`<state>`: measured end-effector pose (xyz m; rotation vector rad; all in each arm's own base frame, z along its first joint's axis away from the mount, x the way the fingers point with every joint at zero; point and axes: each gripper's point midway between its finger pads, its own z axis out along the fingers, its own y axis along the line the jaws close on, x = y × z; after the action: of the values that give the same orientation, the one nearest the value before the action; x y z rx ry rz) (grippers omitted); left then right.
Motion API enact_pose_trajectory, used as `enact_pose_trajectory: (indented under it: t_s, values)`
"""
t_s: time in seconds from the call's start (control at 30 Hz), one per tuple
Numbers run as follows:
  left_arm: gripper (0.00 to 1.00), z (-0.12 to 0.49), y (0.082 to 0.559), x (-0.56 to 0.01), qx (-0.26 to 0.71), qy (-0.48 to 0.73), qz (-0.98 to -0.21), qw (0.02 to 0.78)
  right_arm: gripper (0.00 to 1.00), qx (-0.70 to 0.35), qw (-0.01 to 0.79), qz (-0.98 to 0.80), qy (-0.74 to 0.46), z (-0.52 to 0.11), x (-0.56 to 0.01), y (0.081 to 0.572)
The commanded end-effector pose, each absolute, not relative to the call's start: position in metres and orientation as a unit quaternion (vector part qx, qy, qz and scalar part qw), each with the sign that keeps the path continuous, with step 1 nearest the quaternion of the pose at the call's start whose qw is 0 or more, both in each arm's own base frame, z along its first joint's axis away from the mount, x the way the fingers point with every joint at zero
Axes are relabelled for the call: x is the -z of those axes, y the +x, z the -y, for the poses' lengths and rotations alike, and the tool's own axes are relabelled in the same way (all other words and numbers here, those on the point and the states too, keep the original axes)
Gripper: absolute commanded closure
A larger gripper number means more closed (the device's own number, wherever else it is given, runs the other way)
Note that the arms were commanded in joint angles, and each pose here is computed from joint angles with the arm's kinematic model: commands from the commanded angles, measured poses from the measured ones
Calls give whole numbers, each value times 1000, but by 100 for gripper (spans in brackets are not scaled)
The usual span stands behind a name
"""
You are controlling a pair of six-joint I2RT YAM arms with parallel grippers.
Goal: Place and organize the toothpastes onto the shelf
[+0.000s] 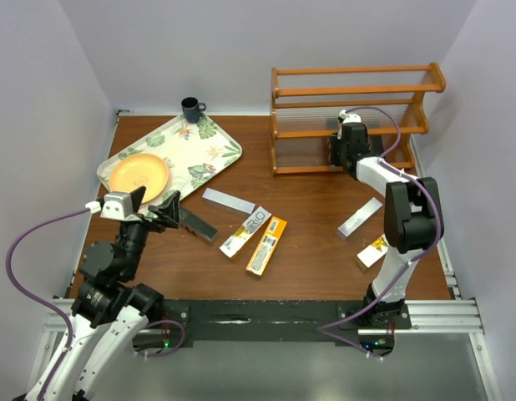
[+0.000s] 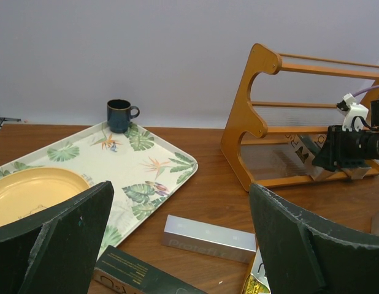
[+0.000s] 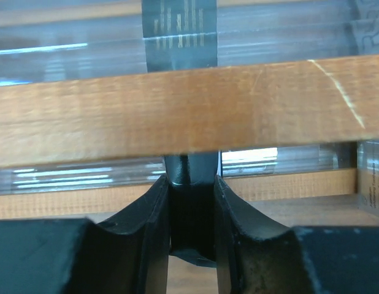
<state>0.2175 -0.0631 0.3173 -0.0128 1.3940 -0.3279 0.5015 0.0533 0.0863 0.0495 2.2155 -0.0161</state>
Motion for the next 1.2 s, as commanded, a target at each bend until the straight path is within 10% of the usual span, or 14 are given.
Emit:
enact_pose_trajectory:
  t_s: [0.0, 0.97, 1.17]
  values:
    - [2, 63, 217, -332, 155, -6, -624, 765, 68, 13, 496, -867, 32, -46, -121, 527]
    - [2, 63, 213, -335, 159, -5, -618, 770, 2, -62, 499, -864, 43, -58, -162, 452]
    - [2, 63, 215, -333, 158, -5, -621, 768, 2, -100, 496, -863, 0, -93, -163, 414]
